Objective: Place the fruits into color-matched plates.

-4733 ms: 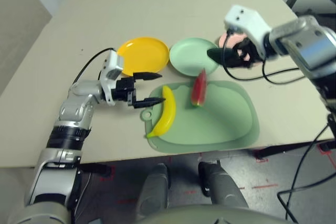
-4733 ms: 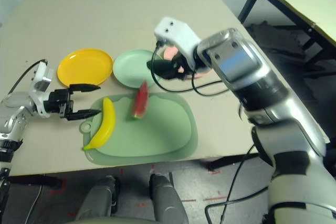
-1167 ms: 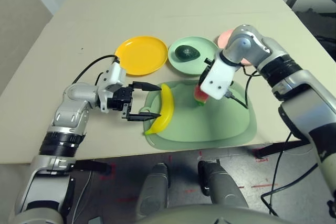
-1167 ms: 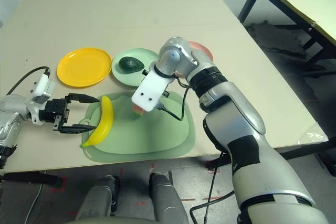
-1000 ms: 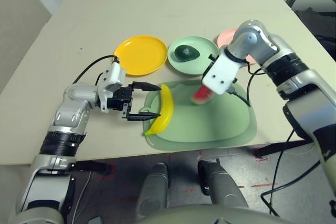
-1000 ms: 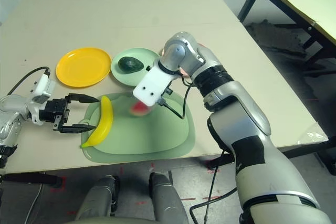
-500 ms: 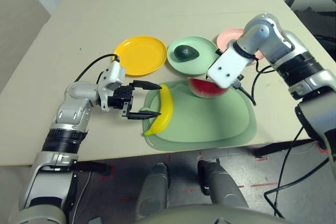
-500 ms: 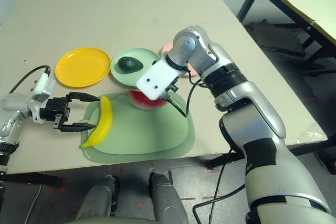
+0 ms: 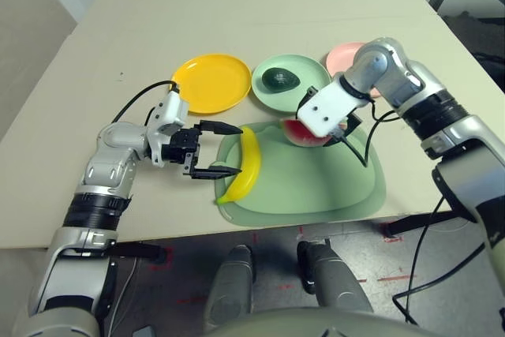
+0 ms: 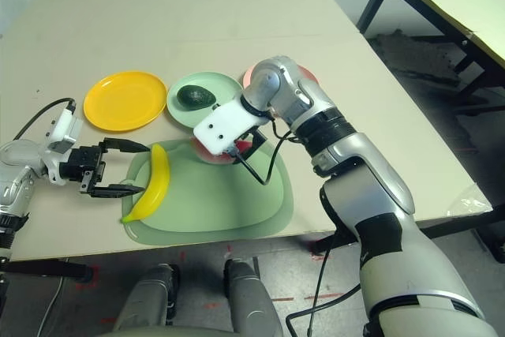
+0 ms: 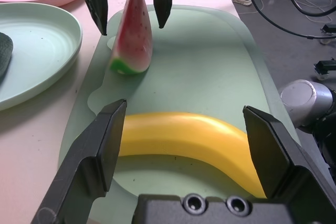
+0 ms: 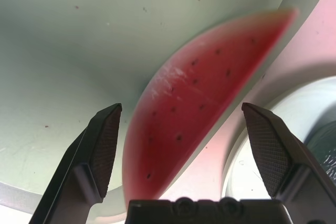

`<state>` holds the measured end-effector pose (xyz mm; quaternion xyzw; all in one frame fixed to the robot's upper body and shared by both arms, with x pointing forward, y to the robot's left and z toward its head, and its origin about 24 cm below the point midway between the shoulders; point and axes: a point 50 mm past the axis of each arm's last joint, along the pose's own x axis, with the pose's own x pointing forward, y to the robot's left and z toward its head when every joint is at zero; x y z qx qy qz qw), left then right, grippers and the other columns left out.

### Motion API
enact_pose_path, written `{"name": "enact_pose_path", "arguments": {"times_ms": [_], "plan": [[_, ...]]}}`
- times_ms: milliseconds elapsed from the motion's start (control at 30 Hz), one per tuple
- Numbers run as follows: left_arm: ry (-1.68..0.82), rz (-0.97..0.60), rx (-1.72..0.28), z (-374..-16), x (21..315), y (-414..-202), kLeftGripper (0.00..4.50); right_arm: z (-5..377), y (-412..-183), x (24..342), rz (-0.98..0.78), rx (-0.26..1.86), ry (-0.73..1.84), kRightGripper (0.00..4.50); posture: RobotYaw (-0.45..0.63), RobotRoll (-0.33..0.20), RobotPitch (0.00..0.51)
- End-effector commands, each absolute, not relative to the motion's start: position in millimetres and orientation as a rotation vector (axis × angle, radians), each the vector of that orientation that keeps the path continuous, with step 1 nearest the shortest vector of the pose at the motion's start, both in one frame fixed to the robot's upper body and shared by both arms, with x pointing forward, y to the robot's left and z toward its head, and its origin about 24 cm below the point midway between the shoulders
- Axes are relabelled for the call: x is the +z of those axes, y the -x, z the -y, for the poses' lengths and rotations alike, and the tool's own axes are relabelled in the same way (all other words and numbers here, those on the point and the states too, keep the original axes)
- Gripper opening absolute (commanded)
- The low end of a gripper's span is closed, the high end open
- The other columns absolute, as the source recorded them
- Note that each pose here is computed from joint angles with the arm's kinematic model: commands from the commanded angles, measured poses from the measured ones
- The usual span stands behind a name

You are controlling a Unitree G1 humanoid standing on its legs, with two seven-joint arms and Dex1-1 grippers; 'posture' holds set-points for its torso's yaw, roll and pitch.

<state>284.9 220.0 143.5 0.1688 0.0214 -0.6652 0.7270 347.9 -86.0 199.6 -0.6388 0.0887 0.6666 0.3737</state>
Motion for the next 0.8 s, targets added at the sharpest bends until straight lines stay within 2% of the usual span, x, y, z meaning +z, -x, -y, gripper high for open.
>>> {"name": "enact_pose_path", "arguments": {"times_ms": [33, 167, 467, 800], "plan": [[-0.387, -0.059, -1.475, -219.9, 143.1, -282.8, 4.50, 87.7, -348.6, 192.3, -0.258, 1.707, 1.626, 4.46, 0.03, 0.000, 0.187], [-0.386, -0.059, -1.474, -220.0, 143.4, -282.5, 4.50, 86.8, -348.6, 188.8, -0.243, 1.717, 1.648, 4.46, 0.03, 0.000, 0.189], [-0.385, -0.061, -1.472, -219.7, 142.8, -281.9, 4.50, 77.9, -340.1, 187.4, -0.079, 1.828, 1.760, 4.46, 0.03, 0.000, 0.190], [-0.380, -0.062, -1.473, -219.6, 140.4, -281.3, 4.50, 80.8, -342.6, 190.4, -0.092, 1.824, 1.736, 4.46, 0.03, 0.000, 0.187]]}}
